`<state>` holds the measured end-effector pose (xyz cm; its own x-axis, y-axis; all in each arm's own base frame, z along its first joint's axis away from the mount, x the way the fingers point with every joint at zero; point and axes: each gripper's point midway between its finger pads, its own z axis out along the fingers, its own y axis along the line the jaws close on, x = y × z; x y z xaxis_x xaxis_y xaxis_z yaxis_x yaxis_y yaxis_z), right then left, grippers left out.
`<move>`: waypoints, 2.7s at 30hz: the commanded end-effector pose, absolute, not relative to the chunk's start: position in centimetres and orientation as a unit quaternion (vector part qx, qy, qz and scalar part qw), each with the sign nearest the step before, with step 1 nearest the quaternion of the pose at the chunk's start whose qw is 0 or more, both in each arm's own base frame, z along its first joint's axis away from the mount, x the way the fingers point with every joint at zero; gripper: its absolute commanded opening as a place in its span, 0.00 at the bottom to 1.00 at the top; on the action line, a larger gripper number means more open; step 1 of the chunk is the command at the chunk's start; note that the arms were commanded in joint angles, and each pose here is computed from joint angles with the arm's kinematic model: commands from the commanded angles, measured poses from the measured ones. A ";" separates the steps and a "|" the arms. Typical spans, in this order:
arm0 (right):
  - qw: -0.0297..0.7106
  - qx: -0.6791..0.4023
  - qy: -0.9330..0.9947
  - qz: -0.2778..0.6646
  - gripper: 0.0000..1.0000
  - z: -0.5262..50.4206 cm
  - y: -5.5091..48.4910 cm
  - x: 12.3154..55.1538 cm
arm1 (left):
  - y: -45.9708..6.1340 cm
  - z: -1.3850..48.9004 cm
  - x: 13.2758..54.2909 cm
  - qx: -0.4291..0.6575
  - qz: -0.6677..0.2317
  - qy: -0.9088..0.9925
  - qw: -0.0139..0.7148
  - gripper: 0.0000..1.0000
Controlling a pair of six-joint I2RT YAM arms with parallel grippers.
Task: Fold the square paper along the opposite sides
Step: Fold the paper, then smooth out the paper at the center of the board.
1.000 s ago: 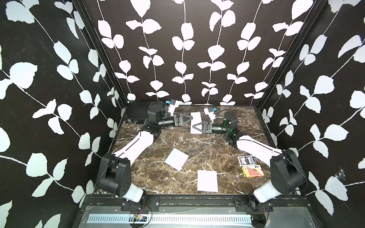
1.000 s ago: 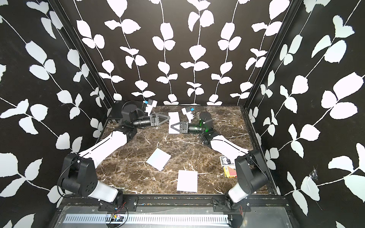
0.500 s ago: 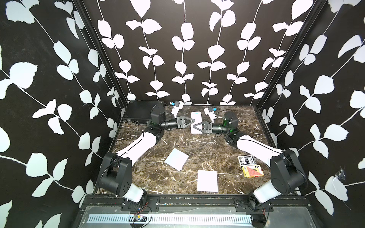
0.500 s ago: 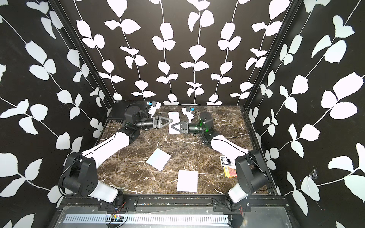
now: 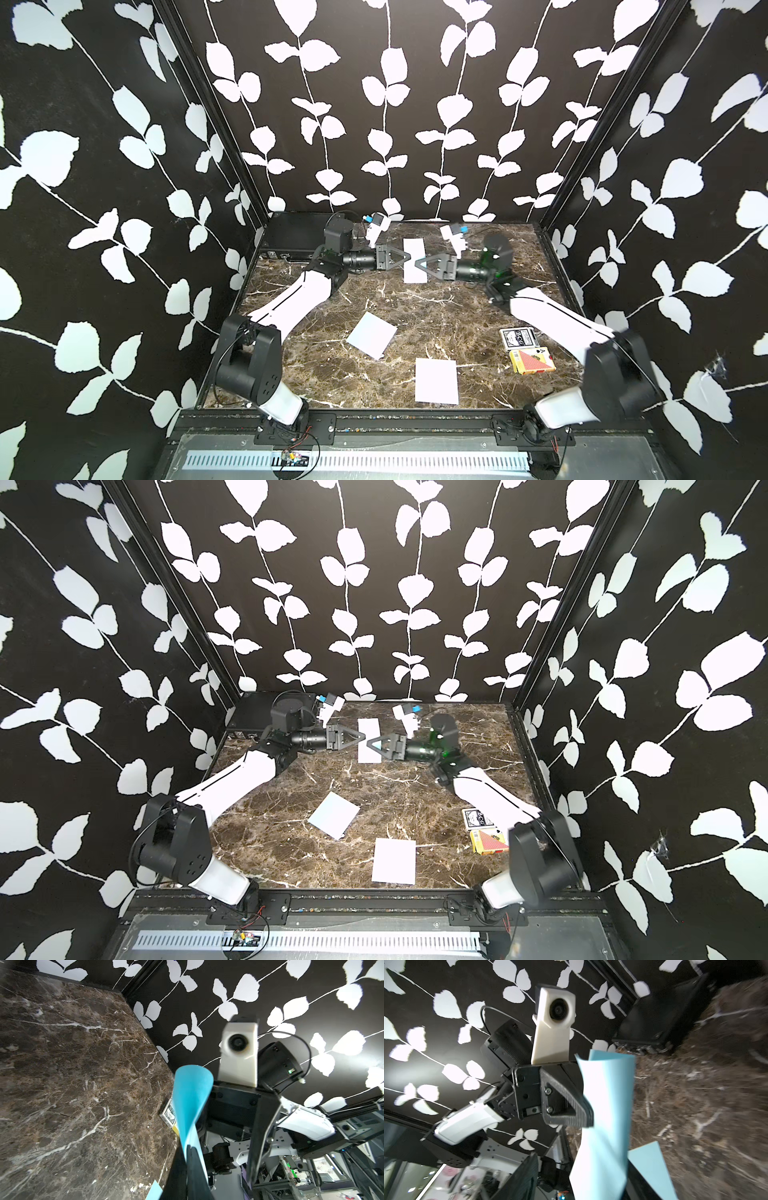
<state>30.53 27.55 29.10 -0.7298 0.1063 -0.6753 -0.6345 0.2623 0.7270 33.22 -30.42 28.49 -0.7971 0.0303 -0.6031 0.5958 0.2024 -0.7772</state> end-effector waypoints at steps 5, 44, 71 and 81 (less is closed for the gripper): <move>0.553 -0.314 0.724 0.268 0.48 21.3 21.9 28.8 | -31.9 21.2 33.0 0.249 -0.532 0.798 0.133 0.00; 0.386 -0.287 0.828 0.287 0.16 3.0 30.1 34.6 | -33.5 3.7 35.6 0.307 -0.386 0.869 -0.043 0.00; 0.502 -0.309 0.762 0.268 0.11 7.2 29.7 33.3 | -33.7 3.1 36.8 0.293 -0.402 0.867 -0.036 0.00; 0.476 -0.319 0.774 0.269 0.09 3.8 31.1 33.9 | -33.8 2.8 37.1 0.293 -0.402 0.867 -0.033 0.00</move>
